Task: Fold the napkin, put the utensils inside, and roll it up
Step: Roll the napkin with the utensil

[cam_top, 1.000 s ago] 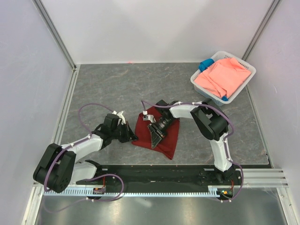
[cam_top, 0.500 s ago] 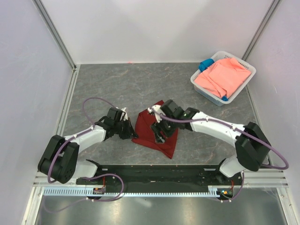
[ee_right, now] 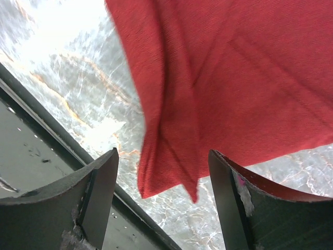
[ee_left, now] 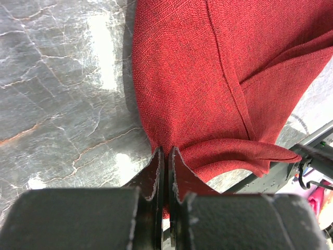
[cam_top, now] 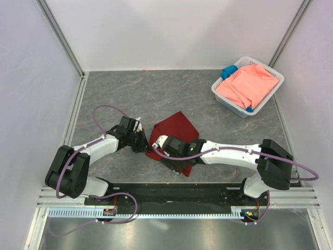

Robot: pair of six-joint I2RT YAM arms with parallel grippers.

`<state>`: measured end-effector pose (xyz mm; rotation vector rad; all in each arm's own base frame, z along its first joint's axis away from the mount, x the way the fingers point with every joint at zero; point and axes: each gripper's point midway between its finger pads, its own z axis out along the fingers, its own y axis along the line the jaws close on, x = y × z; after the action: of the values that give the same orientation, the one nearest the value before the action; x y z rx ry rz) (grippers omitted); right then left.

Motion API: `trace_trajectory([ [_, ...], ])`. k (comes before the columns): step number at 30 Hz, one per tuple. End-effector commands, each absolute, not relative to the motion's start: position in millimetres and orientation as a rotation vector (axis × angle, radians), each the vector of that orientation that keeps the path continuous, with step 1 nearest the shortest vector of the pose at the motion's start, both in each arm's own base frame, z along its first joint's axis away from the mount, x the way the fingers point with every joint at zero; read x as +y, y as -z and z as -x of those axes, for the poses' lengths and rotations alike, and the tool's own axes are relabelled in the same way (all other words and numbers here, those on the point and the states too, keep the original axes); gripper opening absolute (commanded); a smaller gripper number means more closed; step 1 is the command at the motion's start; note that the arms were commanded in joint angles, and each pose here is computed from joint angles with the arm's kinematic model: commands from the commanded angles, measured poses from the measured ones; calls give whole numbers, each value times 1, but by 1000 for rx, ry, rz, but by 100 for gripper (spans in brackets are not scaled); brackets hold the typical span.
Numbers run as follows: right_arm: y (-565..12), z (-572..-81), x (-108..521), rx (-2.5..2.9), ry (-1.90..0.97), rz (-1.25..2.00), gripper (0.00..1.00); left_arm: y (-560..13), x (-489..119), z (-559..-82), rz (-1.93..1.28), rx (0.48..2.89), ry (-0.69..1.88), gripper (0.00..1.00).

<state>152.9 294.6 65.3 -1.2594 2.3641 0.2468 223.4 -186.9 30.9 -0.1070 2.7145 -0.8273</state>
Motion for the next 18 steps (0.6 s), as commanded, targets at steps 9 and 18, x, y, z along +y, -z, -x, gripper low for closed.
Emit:
trace_trajectory([
  [9, -34, -138, 275, 2408, 89, 1271, 76, -25, -174, -230, 76, 2732, 738, 2],
  [18, -20, -130, 261, 2457, 138, 1294, 62, -25, -172, -232, 83, 2729, 738, 2],
])
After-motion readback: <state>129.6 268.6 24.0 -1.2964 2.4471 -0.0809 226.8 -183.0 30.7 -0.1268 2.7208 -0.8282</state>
